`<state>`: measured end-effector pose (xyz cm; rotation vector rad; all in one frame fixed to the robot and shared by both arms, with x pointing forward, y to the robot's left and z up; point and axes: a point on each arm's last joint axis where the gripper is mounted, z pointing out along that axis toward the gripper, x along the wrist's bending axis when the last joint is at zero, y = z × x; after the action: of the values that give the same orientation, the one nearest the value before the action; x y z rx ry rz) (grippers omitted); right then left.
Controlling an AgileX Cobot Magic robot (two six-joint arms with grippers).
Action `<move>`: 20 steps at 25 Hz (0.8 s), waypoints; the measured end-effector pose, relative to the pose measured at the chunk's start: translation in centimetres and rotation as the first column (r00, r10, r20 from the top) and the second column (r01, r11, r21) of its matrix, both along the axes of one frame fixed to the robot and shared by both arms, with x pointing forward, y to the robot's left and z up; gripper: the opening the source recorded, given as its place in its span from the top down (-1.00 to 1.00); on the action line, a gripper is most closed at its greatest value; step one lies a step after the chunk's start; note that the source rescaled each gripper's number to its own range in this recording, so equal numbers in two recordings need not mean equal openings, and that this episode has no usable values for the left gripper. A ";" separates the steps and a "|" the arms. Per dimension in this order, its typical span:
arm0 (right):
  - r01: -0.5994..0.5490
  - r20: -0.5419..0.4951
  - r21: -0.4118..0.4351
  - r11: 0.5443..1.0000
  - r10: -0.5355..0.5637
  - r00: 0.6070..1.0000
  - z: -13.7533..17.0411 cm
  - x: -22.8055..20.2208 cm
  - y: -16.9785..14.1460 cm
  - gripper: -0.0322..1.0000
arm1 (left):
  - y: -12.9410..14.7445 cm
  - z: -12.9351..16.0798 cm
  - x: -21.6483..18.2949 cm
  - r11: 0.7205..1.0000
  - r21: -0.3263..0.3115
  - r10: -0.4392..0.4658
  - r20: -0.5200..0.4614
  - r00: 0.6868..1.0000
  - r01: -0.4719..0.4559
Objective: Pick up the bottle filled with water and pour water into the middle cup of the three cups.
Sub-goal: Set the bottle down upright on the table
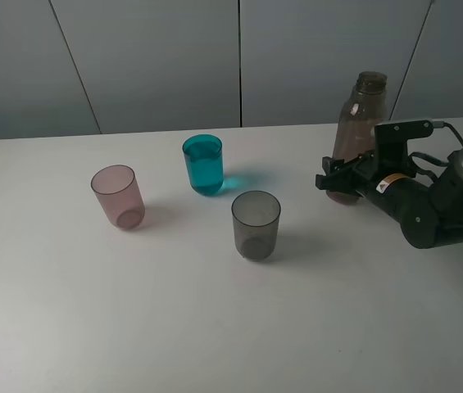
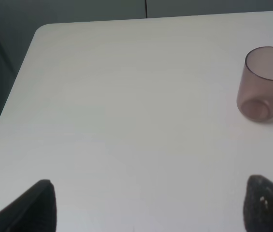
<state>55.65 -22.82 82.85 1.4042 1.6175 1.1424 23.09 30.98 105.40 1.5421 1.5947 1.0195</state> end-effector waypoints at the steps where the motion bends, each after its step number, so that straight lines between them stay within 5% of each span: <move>1: 0.000 0.000 0.000 1.000 0.000 1.000 0.0 0.0 0.0 0.94 | 0.0 0.0 0.0 1.000 0.000 0.000 0.000 1.000 0.000; 9: 0.007 -0.006 0.012 1.000 -0.007 1.000 0.0 0.0 0.0 0.89 | 0.0 0.0 0.0 1.000 0.000 0.000 0.000 1.000 0.000; 15: 0.024 -0.063 0.014 1.000 -0.023 0.998 -0.5 -0.1 -0.1 0.00 | 0.0 0.0 0.0 1.000 0.000 0.000 0.000 1.000 0.000; 20: 0.027 -0.088 0.009 1.000 -0.026 0.996 -0.8 -0.5 -0.2 -0.09 | 0.0 0.0 0.0 1.000 0.000 0.000 0.000 1.000 0.000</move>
<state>55.10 -23.06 82.06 1.4969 1.6503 1.0887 23.09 30.98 105.40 1.5421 1.5947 1.0195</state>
